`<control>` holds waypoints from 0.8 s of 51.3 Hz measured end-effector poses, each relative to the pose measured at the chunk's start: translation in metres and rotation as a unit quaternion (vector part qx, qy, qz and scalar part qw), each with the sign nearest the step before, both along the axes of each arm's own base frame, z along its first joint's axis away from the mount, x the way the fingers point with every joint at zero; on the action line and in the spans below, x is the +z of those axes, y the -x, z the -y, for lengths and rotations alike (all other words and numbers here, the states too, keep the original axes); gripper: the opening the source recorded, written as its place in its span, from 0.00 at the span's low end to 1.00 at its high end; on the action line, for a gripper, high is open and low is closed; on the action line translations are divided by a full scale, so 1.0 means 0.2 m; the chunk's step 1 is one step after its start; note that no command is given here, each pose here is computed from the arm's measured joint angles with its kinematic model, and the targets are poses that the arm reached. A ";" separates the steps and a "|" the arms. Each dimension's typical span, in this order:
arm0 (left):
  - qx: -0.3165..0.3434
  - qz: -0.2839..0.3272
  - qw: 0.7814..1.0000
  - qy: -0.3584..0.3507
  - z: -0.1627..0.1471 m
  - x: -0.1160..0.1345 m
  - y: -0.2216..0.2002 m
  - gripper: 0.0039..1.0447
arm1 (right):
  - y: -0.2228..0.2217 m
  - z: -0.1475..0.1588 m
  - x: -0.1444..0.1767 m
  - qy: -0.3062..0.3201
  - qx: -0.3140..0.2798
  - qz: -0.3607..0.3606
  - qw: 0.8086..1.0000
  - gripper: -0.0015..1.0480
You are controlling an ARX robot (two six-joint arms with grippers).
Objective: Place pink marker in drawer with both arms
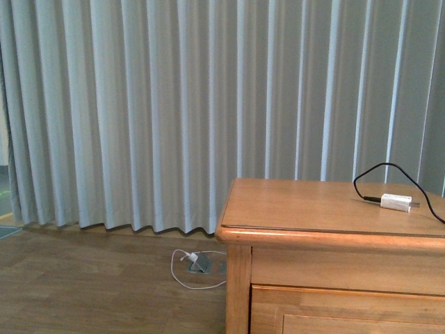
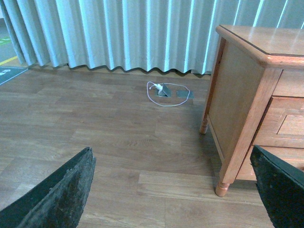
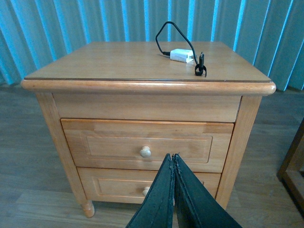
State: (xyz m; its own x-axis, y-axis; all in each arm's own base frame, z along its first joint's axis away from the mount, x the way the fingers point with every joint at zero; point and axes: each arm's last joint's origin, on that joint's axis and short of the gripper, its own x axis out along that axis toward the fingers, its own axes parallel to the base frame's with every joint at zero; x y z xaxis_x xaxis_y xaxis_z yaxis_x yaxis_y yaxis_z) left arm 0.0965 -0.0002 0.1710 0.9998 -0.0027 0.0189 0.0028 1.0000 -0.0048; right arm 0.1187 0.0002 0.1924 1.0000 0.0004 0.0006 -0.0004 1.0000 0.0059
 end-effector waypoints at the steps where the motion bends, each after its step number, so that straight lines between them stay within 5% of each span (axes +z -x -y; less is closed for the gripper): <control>1: 0.000 0.000 1.000 0.000 0.00 0.00 0.00 0.95 | 0.00 0.00 0.00 0.000 0.000 0.000 1.000 0.02; 41: 0.000 0.000 1.000 0.000 0.00 0.00 0.00 0.95 | 0.11 0.00 -0.14 0.001 0.001 0.001 1.000 0.01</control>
